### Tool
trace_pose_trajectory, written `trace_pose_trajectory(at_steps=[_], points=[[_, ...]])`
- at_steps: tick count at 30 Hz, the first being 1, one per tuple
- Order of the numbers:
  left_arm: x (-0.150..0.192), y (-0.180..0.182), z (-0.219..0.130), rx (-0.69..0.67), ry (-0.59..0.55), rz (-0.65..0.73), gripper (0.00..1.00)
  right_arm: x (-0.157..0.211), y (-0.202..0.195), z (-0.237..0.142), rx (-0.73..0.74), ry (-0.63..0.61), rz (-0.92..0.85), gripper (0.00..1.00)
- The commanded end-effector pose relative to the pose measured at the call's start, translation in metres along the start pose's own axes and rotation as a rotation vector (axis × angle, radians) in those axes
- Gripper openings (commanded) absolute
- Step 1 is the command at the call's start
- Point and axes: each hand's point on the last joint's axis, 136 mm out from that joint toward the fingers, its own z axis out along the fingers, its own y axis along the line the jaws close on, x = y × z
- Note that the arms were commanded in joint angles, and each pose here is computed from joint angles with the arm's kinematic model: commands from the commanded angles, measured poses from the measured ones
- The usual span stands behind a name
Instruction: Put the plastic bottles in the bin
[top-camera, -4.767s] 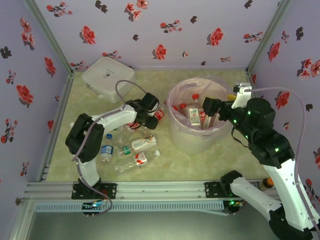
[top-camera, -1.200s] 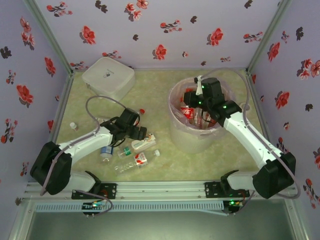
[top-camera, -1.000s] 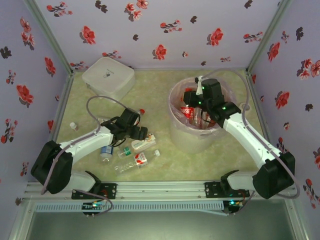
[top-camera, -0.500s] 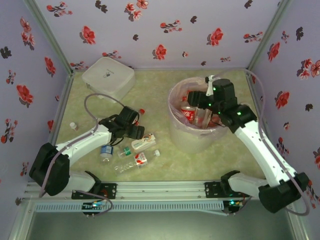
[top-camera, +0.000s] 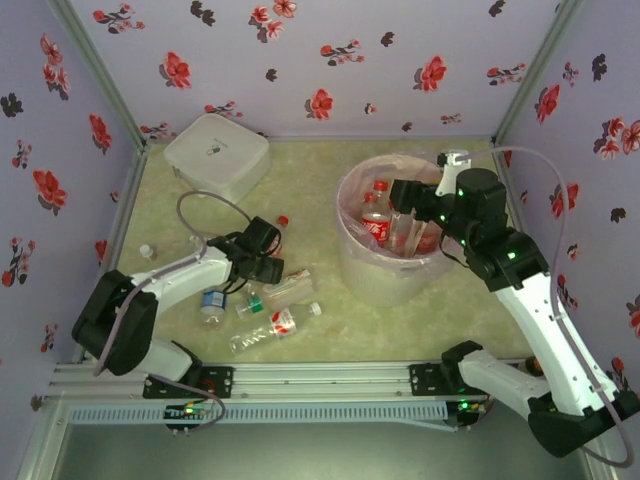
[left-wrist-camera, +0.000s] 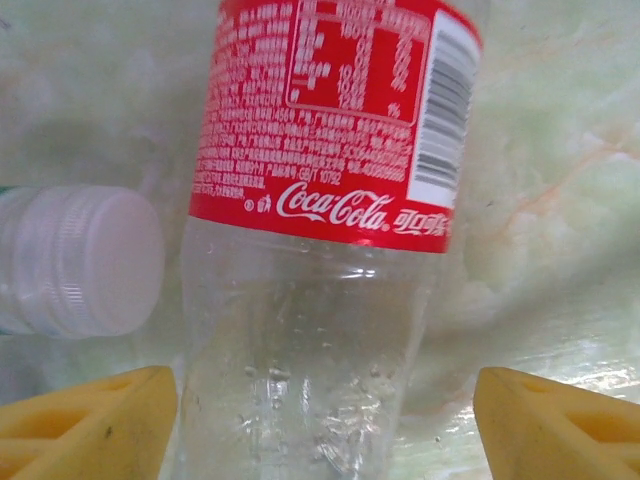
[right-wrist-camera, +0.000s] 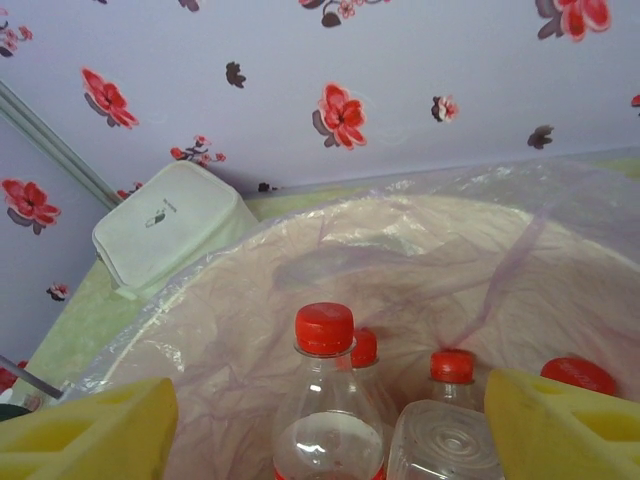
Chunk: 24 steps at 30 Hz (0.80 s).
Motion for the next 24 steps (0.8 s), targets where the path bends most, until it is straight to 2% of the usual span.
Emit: trace_pose_trajectory(at_steps=[1, 6, 13, 15, 18, 22, 24], points=[[-0.002, -0.001, 0.008, -0.008, 0.010, -0.007, 0.72, 0.002, -0.010, 0.002, 0.039, -0.019, 0.000, 0.81], [-0.009, -0.004, 0.010, -0.009, 0.014, -0.003, 0.59, 0.005, -0.008, 0.006, 0.026, -0.006, -0.001, 0.81], [-0.034, -0.001, -0.015, -0.019, -0.075, 0.010, 0.49, 0.006, 0.001, 0.002, -0.024, 0.003, -0.028, 0.85], [-0.045, 0.001, -0.027, -0.019, -0.118, 0.010, 0.47, 0.003, 0.005, -0.001, -0.049, -0.005, -0.037, 0.89], [-0.062, 0.001, -0.052, 0.008, -0.212, 0.000, 0.41, -0.002, 0.012, -0.008, -0.082, -0.015, -0.052, 0.99], [-0.081, -0.003, -0.096, 0.102, -0.377, -0.042, 0.29, -0.011, 0.018, -0.023, -0.104, -0.040, -0.078, 1.00], [-0.087, -0.010, -0.119, 0.183, -0.454, -0.050, 0.22, -0.013, 0.036, -0.033, -0.209, -0.057, -0.105, 1.00]])
